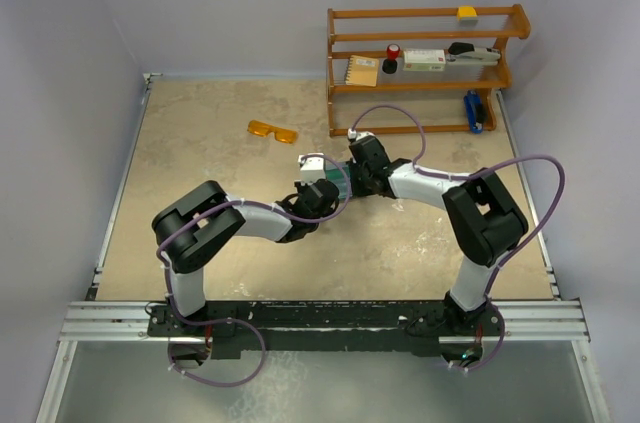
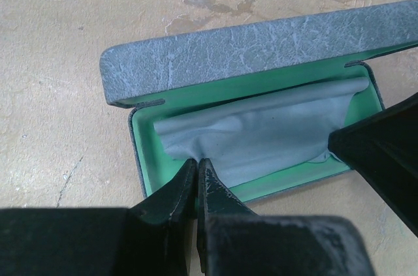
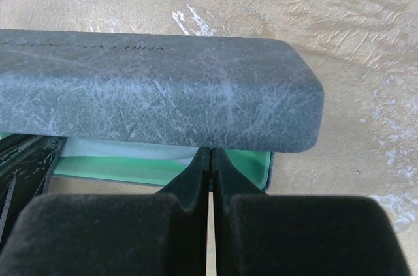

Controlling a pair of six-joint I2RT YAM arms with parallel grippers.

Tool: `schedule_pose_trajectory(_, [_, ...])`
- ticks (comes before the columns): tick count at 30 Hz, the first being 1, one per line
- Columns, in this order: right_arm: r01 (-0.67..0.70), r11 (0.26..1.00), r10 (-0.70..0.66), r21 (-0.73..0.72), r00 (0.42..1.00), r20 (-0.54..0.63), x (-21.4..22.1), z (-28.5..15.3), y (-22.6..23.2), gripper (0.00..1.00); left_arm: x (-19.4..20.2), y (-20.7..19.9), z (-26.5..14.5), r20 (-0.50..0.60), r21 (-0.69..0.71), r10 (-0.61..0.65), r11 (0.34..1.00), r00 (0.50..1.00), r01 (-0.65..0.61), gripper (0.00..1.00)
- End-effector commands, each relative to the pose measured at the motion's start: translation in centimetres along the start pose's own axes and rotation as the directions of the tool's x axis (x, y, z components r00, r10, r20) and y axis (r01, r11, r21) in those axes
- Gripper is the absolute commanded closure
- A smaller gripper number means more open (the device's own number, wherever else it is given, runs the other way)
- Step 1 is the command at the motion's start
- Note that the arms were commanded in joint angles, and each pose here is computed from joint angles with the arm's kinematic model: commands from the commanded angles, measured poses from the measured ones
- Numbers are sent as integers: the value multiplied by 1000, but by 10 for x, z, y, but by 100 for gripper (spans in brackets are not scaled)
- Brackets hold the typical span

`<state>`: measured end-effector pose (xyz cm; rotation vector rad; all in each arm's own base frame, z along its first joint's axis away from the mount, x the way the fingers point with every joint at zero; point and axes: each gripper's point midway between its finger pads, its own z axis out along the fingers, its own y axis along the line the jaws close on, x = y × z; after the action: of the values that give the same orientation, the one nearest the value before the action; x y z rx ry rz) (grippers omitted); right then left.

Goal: Organize the sunglasses
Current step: Place the glasses cleaning cloth in the sunglasses case.

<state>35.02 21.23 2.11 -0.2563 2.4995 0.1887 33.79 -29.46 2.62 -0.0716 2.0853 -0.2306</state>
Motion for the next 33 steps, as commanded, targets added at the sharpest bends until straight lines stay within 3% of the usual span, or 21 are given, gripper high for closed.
schedule_pose_trajectory(1, [12, 998, -13, 60, 1000, 8, -9, 3, -11, 100, -2, 1, 4, 7, -7, -7, 1000, 1000, 7, 100])
schedule_pose_trajectory(24, [49, 994, -51, 98, 999, 19, -20, -5, -18, 100, -2, 1, 5, 1, -4, -8, 1000, 1000, 8, 100])
schedule_pose_trajectory(33, [34, 997, -35, 63, 999, 22, -17, -9, -13, 79, -13, 6, 0, 21, -35, 4, 999, 1000, -4, 94])
